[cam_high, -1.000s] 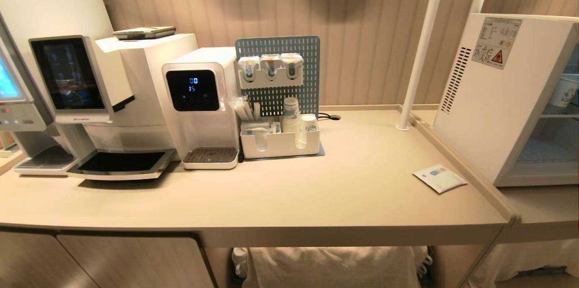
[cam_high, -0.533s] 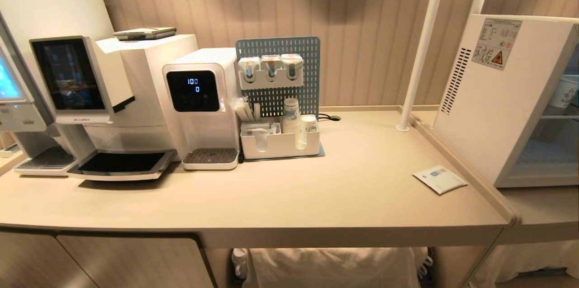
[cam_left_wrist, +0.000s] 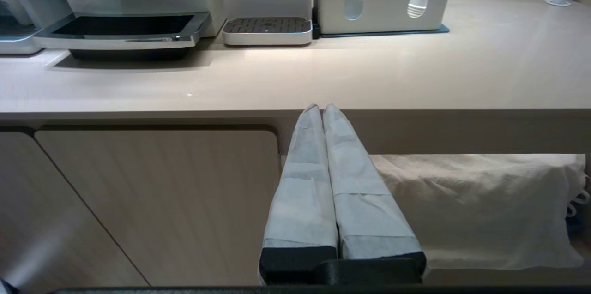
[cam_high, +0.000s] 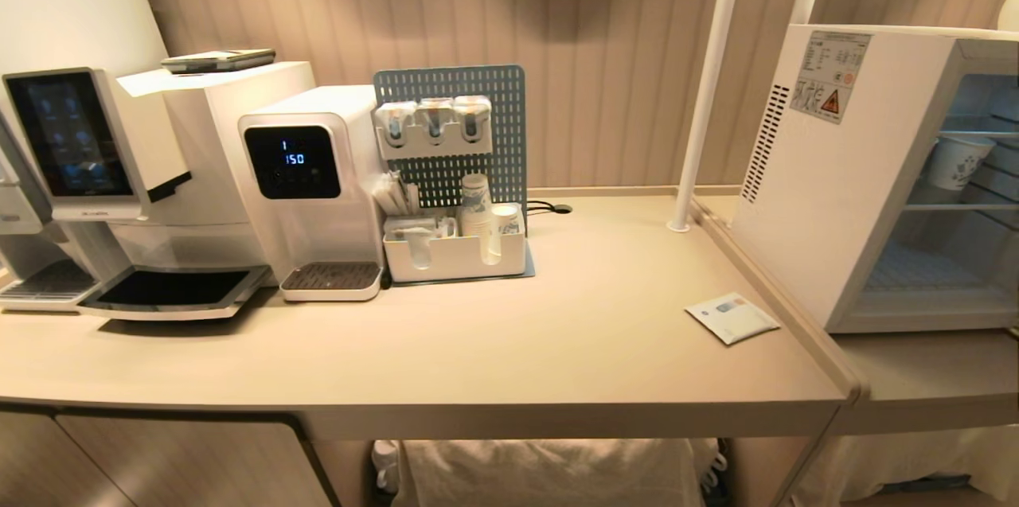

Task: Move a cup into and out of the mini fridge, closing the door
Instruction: Put the yoghurt in the freezer

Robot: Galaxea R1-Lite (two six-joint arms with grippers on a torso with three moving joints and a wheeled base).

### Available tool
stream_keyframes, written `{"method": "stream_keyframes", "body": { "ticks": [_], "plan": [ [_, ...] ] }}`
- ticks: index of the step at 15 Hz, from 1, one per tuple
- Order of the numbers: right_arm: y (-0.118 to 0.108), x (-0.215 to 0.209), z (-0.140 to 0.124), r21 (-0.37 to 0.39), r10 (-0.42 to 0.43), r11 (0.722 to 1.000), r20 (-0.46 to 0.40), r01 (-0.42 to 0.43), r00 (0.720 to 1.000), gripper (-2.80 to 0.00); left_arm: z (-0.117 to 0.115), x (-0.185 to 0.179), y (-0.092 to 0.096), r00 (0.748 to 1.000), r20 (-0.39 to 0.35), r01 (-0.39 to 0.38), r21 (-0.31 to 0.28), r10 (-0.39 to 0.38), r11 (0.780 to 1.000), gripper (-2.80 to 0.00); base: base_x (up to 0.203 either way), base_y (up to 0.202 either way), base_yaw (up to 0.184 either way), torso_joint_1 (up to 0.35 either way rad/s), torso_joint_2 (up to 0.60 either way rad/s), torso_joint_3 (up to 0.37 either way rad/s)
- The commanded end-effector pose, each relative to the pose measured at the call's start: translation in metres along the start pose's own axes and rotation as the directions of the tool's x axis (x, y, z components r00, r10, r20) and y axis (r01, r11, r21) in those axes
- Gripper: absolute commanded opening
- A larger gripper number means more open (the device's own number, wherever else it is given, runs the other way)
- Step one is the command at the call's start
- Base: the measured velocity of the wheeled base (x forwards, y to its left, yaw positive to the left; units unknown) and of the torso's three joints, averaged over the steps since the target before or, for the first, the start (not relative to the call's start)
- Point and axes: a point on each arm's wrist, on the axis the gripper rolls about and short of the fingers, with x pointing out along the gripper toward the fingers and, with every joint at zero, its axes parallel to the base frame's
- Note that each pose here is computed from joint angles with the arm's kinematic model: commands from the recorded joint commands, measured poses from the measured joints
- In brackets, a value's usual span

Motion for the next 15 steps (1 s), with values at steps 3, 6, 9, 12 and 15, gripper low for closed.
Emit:
{"method": "stream_keyframes", "body": {
  "ticks": [3,6,9,12,15],
  "plan": [
    [0.0000,0.0003,0.0000,0.000,0.001,1.000,-0.005,-0.001,1.000,-2.80,0.0000,0.0000,0.0000,1.000,0.000,0.000,0.001,0.000,1.000,-2.80,0.000,-0.191,0.000,0.004,0.00,0.004],
    [0.0000,0.0002,0.0003,0.000,0.001,1.000,-0.004,-0.001,1.000,-2.80,0.0000,0.0000,0.0000,1.000,0.000,0.000,0.003,0.000,1.000,-2.80,0.000,-0.195,0.001,0.004,0.00,0.001],
    [0.0000,0.0002,0.0000,0.000,0.001,1.000,-0.004,-0.001,1.000,-2.80,0.0000,0.0000,0.0000,1.000,0.000,0.000,0.003,0.000,1.000,-2.80,0.000,-0.193,0.001,0.002,0.00,0.000],
    [0.0000,0.0002,0.0000,0.000,0.001,1.000,-0.003,-0.001,1.000,-2.80,-0.0004,0.0001,0.0000,1.000,-0.001,0.000,0.003,0.000,1.000,-2.80,0.000,-0.195,0.000,0.001,0.00,0.003],
    [0.0000,0.0001,0.0003,0.000,0.001,1.000,-0.002,-0.001,1.000,-2.80,0.0000,0.0000,0.0000,1.000,0.000,0.000,0.004,0.000,1.000,-2.80,0.000,-0.193,0.000,0.005,0.00,0.004]
  ]
}}
